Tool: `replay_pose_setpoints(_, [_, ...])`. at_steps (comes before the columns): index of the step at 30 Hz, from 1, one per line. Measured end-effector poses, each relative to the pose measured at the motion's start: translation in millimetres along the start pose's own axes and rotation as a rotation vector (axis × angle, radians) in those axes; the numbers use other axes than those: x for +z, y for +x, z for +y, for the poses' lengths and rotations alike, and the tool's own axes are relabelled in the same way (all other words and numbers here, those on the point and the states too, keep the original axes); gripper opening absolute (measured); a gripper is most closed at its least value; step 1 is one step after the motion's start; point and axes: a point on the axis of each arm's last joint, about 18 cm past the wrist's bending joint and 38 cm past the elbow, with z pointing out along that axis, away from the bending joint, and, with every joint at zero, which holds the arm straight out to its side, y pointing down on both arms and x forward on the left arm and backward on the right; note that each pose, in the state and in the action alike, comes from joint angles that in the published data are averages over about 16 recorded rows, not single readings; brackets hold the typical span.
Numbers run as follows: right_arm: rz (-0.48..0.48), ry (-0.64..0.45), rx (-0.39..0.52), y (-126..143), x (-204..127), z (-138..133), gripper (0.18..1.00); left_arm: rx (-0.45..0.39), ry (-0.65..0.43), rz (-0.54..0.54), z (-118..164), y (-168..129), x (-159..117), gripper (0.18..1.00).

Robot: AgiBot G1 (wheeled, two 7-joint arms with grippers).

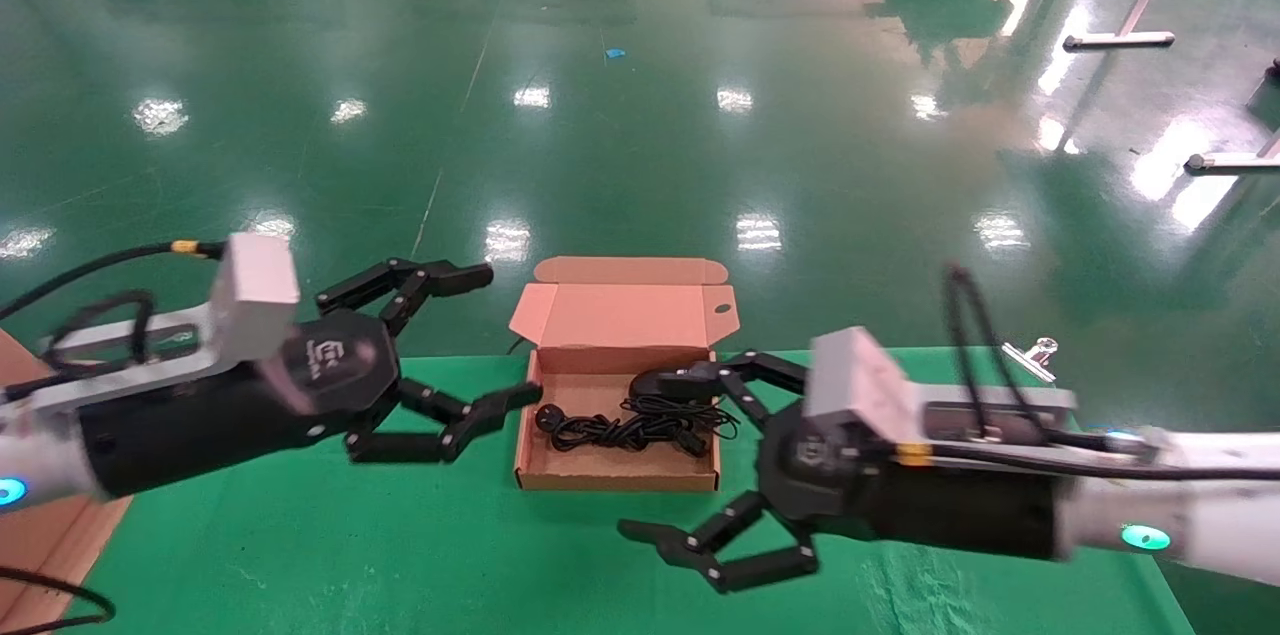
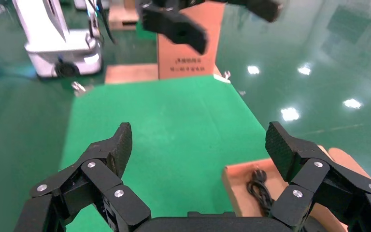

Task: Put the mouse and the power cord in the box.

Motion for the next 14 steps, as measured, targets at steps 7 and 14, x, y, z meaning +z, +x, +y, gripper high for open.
replay_pose_setpoints(7, [-0.019,0.077,0.051,-19,-41,-18,1.001,-0.046,0.043,0.110,-26,31,-19,1.001])
replay_pose_setpoints(14, [-0.034,0.107,0.067,-30,-61,-28,1.001,-0.066,0.053,0.171,-38,47,-28,1.001])
